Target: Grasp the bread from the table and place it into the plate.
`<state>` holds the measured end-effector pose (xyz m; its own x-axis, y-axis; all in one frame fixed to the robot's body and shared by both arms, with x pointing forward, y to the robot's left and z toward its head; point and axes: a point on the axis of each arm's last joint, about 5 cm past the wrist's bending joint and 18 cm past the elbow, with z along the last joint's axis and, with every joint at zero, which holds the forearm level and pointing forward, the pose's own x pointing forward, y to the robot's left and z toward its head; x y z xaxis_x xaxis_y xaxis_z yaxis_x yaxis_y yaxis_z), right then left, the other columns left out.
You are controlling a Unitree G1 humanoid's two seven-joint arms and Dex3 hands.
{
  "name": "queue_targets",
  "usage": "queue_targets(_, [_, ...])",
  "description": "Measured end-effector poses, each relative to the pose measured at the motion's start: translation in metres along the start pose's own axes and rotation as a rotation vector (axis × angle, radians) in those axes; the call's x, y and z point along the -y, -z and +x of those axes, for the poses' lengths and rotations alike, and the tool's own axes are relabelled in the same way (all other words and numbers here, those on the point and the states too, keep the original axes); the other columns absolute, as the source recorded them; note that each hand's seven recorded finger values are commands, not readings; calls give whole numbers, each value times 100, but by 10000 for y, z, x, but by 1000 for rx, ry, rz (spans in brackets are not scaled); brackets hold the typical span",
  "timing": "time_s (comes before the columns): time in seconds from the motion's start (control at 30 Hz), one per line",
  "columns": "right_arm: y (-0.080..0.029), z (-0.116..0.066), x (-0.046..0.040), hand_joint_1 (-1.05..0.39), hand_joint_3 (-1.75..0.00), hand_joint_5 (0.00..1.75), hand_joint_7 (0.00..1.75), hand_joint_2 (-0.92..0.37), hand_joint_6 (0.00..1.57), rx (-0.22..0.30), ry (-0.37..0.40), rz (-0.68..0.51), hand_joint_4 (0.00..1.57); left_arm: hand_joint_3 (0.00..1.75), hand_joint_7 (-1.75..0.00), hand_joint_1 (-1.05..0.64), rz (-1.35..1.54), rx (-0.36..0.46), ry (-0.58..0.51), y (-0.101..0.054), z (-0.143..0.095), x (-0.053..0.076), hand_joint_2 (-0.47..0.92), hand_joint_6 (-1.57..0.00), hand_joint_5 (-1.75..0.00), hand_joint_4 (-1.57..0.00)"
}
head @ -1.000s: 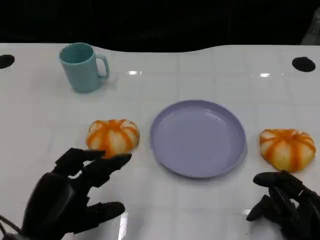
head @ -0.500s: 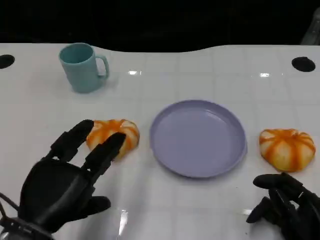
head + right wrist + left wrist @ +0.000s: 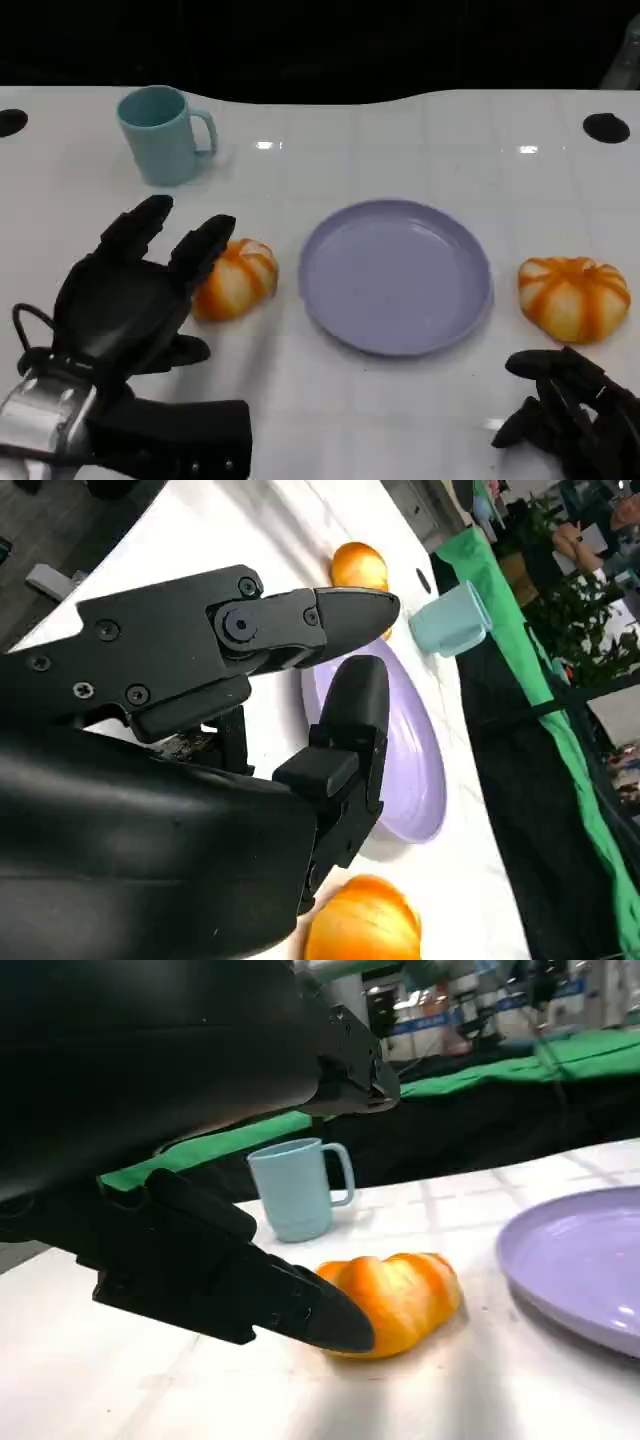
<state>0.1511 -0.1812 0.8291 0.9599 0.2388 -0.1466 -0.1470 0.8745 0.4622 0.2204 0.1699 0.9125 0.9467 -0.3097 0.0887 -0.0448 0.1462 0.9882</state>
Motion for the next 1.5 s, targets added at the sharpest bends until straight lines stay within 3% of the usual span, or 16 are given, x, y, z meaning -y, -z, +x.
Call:
queue_targets(0.23, [-24, 4, -22, -71, -20, 152, 115, -92, 65, 11, -3, -7, 65, 0, 0, -51, 0, -2, 59, -20, 173, 93, 78, -17, -8, -2])
queue_targets(0.4, [-20, -4, -20, -71, -20, 152, 114, -92, 64, 9, -7, -4, 65, 0, -1, -51, 2, -44, 126, -51, 380, 111, 77, -18, -11, -4])
queue_targets(0.97, [-19, -14, -15, -72, -18, 148, 109, -92, 69, 7, -16, -2, 68, 0, -1, -51, 27, -99, 339, -90, 751, 398, 77, -19, -11, -6])
queue_targets(1.33, [-19, -19, -9, -70, -18, 148, 110, -92, 68, 16, -34, 16, 69, 0, -1, -50, 5, -120, 369, -109, 924, 442, 75, -23, -9, -11])
queue_targets(1.5, [-18, -24, -3, -70, -18, 147, 109, -92, 68, 16, -33, 17, 70, 1, -1, -42, -6, -104, 384, -106, 952, 439, 78, -23, -8, -14])
